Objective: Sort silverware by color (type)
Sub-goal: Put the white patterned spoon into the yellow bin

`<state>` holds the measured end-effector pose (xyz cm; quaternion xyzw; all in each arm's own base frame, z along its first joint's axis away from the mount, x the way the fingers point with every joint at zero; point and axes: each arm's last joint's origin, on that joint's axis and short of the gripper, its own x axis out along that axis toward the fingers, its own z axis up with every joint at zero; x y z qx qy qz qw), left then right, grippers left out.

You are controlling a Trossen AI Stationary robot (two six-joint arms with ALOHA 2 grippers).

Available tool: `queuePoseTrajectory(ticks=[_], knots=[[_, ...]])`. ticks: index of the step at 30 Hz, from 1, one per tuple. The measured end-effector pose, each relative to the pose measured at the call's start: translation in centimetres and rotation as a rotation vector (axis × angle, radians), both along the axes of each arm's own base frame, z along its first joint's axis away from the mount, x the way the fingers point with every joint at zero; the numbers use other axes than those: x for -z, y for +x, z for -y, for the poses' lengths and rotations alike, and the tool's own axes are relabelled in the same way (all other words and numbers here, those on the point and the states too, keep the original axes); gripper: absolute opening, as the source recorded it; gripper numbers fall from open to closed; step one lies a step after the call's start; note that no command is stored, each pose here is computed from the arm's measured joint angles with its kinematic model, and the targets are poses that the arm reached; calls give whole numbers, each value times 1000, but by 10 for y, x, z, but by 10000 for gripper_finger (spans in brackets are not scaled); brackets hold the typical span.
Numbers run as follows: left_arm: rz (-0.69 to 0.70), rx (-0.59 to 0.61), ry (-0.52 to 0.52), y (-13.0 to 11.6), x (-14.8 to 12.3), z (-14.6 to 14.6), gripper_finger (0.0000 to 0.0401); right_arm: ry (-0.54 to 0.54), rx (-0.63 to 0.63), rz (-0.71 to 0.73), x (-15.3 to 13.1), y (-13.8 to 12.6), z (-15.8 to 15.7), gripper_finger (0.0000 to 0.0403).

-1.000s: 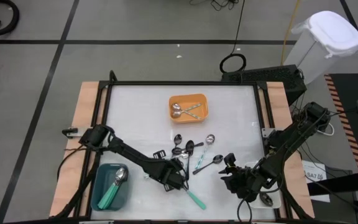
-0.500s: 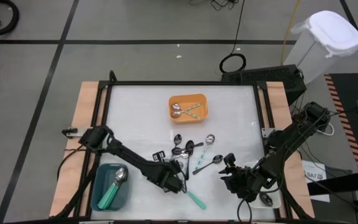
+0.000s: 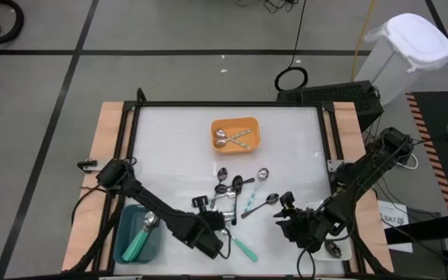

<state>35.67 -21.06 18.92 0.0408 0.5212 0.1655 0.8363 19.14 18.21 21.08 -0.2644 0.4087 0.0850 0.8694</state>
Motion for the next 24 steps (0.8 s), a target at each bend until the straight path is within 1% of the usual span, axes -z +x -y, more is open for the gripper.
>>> queuePoseTrajectory(ticks=[5,8,11,13,16,18,21,24], knots=[[202,69,135,7,-45,22,4,15,-7,20,-1,2,-2,109],[317,97,222,2,-70,39,4,16,-13,25,-3,1,-2,109],[416,110,334,-9,-85,56,4,37,-18,44,-9,-1,0,109],[477,111,382,-14,-91,66,4,59,-28,65,-16,-5,0,109],[503,140,406,-17,-93,74,4,104,-60,118,-26,-9,-3,109],[523,150,408,-14,-95,76,4,125,-95,158,-30,-10,-6,109],[564,172,409,-3,-102,75,4,138,-153,216,-29,-13,-7,109],[585,249,405,14,-106,73,4,139,-177,241,-23,-19,-1,109]])
